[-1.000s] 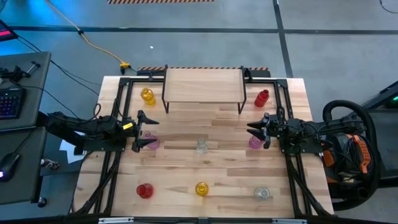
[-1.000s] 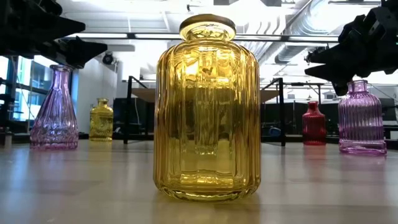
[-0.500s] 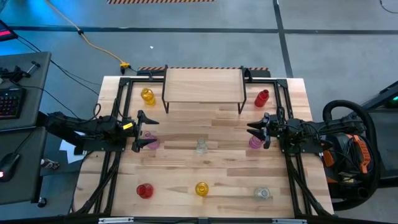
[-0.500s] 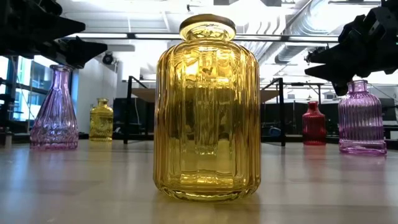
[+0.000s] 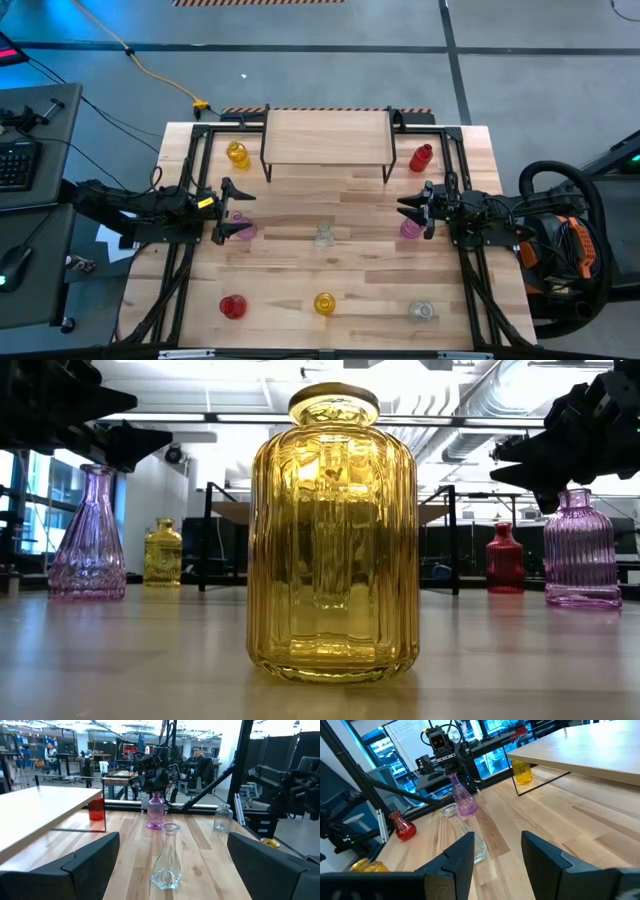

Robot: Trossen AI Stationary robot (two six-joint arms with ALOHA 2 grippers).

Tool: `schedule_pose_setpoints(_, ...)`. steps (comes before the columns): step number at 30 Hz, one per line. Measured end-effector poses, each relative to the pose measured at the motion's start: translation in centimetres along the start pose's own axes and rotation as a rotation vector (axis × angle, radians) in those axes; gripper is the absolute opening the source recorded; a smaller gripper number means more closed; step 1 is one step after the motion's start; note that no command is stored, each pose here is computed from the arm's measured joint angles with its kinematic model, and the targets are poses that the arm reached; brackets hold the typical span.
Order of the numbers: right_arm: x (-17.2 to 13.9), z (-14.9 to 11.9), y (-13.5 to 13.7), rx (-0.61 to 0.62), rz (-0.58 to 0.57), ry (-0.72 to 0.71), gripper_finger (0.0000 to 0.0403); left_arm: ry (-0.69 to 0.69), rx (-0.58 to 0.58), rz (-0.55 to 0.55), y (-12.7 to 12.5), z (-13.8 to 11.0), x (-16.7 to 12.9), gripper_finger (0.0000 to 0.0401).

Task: Sort vases onto shelf
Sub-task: Put the top red vase on the shelf

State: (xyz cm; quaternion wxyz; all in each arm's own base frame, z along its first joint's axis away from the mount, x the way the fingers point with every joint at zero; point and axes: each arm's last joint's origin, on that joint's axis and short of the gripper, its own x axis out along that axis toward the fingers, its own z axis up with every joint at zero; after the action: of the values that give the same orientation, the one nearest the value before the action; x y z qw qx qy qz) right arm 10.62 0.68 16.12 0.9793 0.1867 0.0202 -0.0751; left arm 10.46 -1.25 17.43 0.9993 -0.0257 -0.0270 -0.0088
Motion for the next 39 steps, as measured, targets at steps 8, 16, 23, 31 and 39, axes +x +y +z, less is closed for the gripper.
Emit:
schedule_pose_setpoints(8,0.0,0.0,0.0,-0.007,0.000,0.000,0.0147,0.001,0.002,0.000,0.0,0.0,0.0,0.0362)
schedule_pose_setpoints(16,0.0,0.0,0.0,0.018,0.000,-0.001,0.0147,-0.006,0.000,0.000,0.0,0.1,0.0,0.0362)
schedule_pose_setpoints(23,0.0,0.0,0.0,0.082,0.001,-0.003,0.0147,-0.028,0.007,0.016,0.0,0.3,0.0,0.0362)
schedule_pose_setpoints(31,0.0,0.8,0.1,0.135,-0.032,-0.107,0.0147,-0.157,-0.065,0.168,0.5,1.8,-0.2,0.0362)
schedule_pose_setpoints(39,-0.6,3.7,0.6,0.233,-0.121,-0.326,0.0147,-0.256,-0.118,0.188,0.5,5.3,-0.7,0.0362)
